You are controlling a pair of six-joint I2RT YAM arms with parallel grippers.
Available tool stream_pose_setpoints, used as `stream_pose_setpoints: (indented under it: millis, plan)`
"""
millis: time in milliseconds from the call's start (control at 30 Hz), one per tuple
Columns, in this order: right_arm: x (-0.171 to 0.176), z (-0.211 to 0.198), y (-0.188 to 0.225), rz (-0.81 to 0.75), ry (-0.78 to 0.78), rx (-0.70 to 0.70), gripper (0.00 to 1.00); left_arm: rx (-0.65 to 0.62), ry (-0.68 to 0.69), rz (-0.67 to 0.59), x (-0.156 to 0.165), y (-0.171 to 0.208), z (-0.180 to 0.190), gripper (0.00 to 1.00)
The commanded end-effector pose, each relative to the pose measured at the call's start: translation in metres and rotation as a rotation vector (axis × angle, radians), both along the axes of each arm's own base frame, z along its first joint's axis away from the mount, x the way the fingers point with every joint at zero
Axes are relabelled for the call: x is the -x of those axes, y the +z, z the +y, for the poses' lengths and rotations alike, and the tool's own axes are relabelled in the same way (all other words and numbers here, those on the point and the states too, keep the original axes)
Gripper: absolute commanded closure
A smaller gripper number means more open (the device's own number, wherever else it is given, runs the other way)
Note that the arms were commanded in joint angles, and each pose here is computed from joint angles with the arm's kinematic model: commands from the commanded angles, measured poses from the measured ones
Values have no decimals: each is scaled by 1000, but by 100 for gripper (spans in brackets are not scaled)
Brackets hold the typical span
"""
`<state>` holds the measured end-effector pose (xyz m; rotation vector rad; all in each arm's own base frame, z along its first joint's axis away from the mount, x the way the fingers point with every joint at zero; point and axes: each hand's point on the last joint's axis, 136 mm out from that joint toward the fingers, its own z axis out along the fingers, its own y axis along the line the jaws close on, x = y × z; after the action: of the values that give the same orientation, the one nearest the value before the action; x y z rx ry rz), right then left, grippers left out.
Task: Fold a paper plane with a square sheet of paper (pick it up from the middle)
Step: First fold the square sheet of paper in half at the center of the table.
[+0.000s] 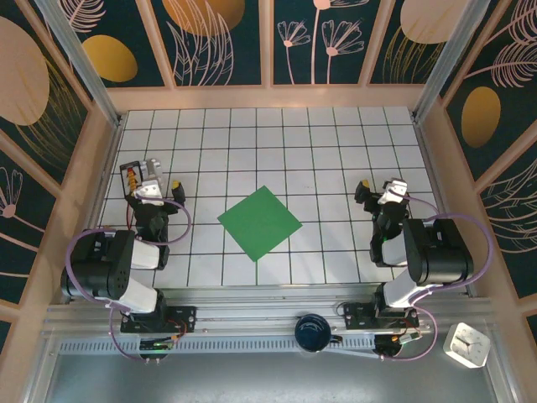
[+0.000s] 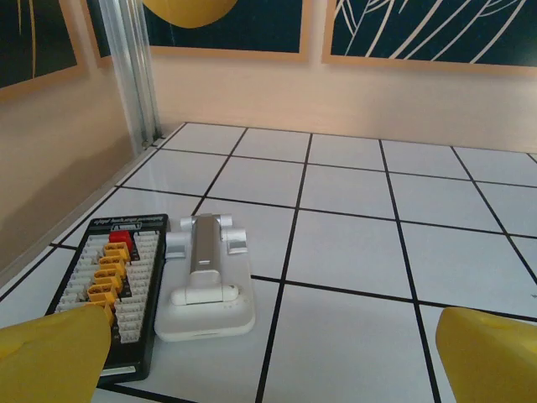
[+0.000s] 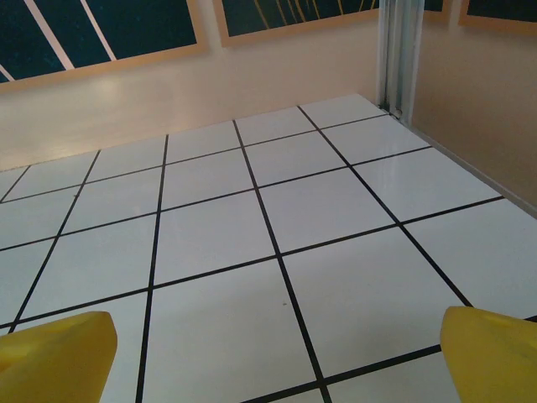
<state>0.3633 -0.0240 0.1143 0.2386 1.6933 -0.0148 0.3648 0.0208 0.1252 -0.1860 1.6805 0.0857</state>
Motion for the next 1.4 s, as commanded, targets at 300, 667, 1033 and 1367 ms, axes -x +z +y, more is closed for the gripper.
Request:
stream_pose_setpoints:
  millis: [300,667,1033,1367]
  plan:
    - [-6,-4,16,-59,-20,22,1,-11,-15,-51,-6,14,-1,1]
    - [-6,-4,16,-60,-19,22,1,5,40,-50,-6,13,8,1]
    - [-6,-4,16,-59,-20,22,1,5,40,-51,-7,14,8,1]
    - [-6,-4,16,-59,-19,21,1,5,40,-51,-7,14,8,1]
